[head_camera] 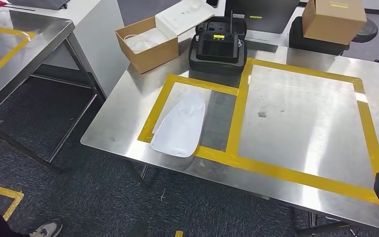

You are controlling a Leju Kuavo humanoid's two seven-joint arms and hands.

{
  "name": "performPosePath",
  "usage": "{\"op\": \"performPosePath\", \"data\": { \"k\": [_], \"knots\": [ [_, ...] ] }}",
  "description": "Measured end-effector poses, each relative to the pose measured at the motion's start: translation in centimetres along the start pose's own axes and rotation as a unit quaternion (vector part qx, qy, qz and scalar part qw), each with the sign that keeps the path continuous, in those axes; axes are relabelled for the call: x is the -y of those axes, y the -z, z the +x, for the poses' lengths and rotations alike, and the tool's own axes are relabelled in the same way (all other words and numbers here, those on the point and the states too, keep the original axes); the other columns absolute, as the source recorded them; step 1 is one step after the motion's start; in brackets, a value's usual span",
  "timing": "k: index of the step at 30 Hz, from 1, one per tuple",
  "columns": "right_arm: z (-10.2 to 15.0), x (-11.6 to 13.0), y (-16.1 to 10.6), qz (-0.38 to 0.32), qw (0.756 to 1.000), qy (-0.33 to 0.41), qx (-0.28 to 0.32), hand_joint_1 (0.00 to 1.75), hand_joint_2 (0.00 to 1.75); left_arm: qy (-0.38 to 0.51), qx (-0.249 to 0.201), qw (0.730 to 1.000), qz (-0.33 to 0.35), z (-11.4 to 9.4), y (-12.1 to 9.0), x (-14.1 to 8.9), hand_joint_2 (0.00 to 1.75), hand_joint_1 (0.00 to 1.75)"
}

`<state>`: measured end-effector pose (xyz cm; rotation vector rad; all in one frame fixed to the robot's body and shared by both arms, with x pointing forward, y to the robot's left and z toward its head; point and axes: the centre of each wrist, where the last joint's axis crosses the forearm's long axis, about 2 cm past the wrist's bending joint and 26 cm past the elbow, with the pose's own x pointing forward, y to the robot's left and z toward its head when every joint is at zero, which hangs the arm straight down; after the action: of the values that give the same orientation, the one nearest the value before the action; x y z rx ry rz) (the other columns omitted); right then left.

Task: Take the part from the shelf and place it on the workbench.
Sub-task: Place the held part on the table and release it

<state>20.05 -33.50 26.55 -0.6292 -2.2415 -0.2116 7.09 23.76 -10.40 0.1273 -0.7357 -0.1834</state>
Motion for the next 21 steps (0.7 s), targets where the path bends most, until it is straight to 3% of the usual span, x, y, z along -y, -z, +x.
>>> {"op": "performPosePath", "data": {
  "k": [21],
  "knots": [
    [0.01,-0.34,0.24,0.025,1.0,0.002,-0.001,0.0,1.75,0.001,-0.012,1.0,-0.006,0.42,0.02,0.71,0.0,0.0]
  ]
}}
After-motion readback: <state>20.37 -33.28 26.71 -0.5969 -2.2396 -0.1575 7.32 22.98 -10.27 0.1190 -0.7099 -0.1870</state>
